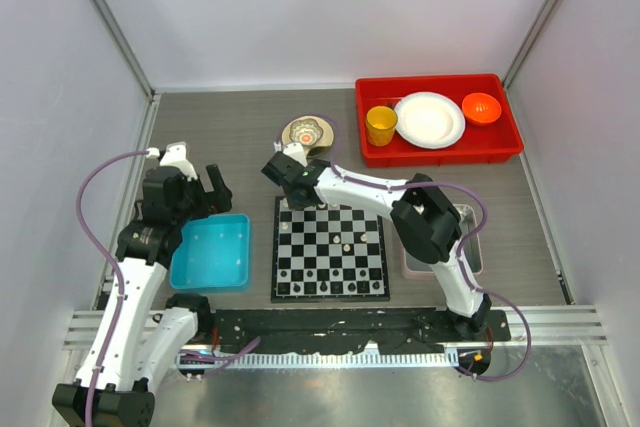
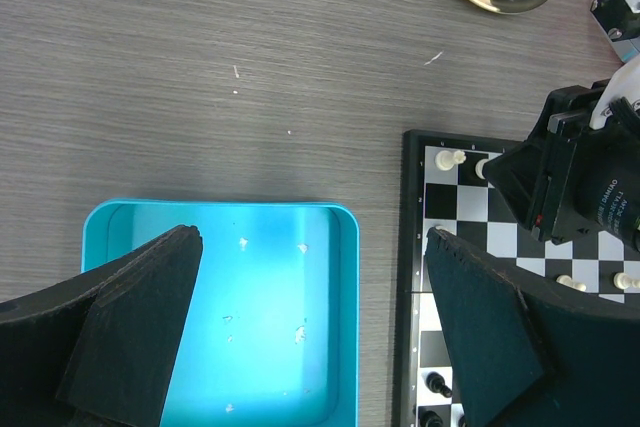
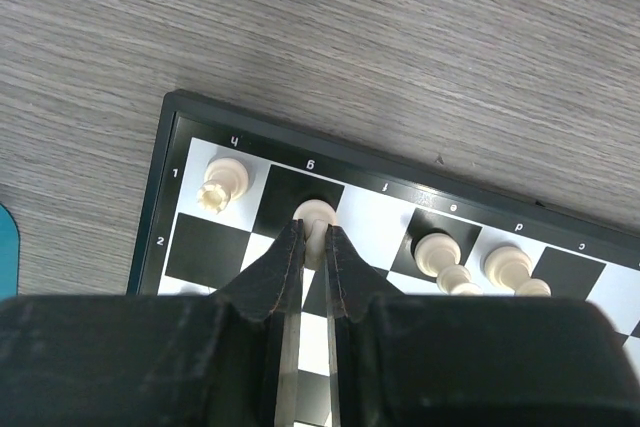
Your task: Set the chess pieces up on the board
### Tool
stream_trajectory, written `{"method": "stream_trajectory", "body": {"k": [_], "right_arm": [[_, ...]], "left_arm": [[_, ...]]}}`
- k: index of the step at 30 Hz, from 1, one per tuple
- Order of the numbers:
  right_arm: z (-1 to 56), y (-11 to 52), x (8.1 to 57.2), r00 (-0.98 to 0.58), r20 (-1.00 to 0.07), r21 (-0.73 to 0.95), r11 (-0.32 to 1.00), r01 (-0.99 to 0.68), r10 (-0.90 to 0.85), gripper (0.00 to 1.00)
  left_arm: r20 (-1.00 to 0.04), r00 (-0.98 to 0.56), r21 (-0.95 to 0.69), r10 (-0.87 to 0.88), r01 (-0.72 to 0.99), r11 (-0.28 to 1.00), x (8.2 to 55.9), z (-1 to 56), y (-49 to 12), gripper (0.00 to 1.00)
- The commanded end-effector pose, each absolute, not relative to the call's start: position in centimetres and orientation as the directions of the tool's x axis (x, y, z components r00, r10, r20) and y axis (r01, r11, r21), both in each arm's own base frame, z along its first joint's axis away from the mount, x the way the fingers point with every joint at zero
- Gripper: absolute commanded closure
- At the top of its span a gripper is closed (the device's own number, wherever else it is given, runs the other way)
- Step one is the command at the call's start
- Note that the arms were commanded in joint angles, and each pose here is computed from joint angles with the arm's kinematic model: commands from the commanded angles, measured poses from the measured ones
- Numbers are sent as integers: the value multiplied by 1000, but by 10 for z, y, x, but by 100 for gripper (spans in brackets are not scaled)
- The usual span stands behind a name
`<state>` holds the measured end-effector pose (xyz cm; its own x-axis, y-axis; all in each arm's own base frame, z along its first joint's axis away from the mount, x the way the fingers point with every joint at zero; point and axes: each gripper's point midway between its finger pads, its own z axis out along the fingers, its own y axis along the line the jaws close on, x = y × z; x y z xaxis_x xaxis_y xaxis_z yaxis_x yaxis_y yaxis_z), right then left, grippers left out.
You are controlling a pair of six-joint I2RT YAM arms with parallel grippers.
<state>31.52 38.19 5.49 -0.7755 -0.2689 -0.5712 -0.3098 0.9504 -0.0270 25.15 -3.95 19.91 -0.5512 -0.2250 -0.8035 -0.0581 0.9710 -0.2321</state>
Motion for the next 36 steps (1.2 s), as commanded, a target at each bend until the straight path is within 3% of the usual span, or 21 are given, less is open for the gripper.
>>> {"method": "stream_trajectory", "body": {"k": [1, 36], "right_arm": [[68, 395, 321, -755, -603, -1, 947, -322, -258, 99], [53, 400, 317, -775, -571, 11, 941, -337, -271, 97]], "left_arm": [[-822, -522, -247, -226, -30, 968, 256, 207, -44, 0], [-822, -523, -247, -226, -30, 968, 256, 207, -44, 0]]}}
